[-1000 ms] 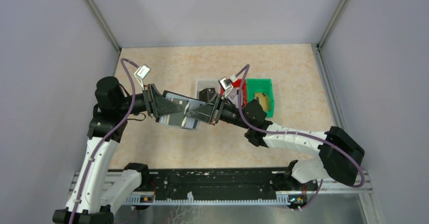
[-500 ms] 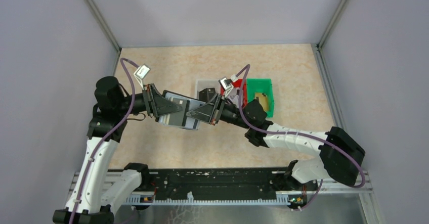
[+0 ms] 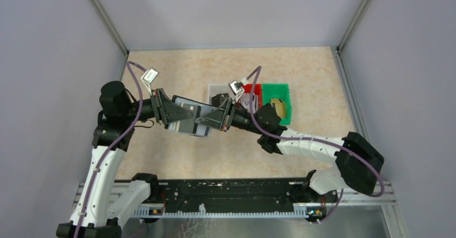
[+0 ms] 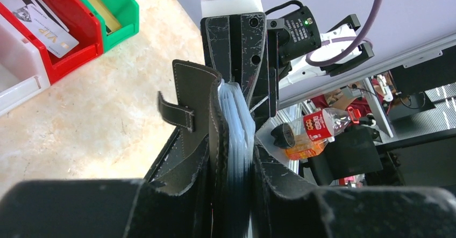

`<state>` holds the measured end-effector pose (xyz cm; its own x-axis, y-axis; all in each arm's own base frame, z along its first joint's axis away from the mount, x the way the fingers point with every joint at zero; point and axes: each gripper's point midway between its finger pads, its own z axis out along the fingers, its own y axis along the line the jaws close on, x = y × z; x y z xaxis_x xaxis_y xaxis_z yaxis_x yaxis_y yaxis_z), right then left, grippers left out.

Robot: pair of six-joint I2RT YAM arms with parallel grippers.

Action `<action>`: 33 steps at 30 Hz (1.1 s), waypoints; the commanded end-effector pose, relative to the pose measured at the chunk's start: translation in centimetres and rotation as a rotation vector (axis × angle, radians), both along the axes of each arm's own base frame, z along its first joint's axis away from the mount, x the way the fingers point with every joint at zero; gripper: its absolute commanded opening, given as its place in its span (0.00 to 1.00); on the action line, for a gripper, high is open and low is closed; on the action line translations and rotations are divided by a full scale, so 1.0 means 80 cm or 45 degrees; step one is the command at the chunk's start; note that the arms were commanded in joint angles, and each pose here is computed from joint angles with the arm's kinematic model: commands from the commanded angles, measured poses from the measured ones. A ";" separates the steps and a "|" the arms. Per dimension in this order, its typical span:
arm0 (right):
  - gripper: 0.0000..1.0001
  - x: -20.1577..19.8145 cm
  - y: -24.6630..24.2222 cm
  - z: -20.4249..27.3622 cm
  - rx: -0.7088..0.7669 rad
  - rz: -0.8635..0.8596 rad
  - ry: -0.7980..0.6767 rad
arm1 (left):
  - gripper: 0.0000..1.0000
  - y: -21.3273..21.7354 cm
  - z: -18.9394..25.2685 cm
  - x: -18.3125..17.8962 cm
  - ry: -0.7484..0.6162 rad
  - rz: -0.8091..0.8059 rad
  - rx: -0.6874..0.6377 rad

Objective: Take the credit cards out of the card holder
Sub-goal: Remove the credit card from the card holder.

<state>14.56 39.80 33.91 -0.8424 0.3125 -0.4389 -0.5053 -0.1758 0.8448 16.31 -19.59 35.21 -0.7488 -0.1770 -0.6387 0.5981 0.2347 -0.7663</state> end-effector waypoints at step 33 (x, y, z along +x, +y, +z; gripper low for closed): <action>0.34 -0.010 -0.009 0.038 0.128 -0.005 -0.102 | 0.15 -0.002 0.036 -0.019 -0.120 -0.060 -0.037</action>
